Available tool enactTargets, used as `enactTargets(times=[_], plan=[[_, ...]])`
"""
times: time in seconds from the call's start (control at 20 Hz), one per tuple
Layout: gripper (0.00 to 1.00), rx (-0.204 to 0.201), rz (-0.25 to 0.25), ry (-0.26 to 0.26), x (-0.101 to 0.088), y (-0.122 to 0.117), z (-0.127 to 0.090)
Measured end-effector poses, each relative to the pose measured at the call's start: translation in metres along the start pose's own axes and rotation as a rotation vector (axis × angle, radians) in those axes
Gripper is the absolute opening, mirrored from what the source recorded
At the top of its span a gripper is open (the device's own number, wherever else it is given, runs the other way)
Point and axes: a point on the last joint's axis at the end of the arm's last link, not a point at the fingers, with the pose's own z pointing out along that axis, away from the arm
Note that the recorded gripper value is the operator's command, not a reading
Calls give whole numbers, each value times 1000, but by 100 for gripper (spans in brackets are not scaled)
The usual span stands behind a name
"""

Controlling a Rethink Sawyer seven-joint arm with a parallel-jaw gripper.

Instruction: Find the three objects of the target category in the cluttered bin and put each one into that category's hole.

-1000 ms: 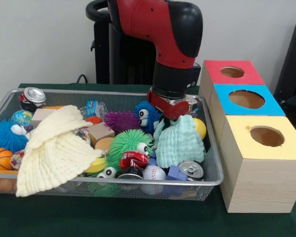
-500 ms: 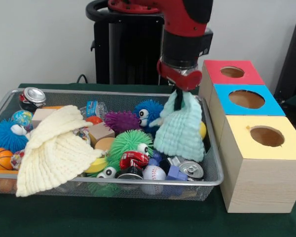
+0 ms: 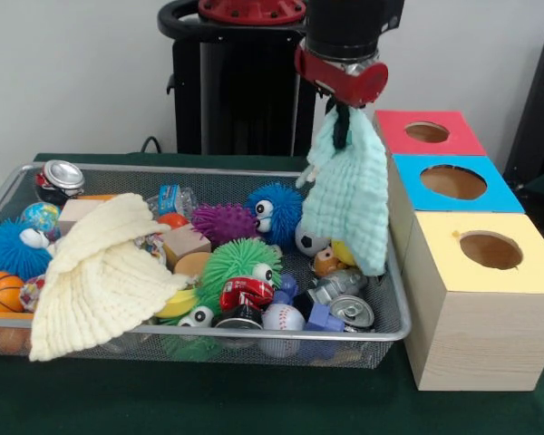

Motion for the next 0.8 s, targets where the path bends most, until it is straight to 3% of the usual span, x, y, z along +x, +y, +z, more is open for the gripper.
enactTargets(times=[0.15,0.5,0.6,0.8], plan=[[0,-1,-6,-7,-14,1,-14],[0,-12,30,-65,-89,-22,-56],[0,-19,51,-91,-115,-34,-64],[0,-17,73,-104,-139,-50,-65]])
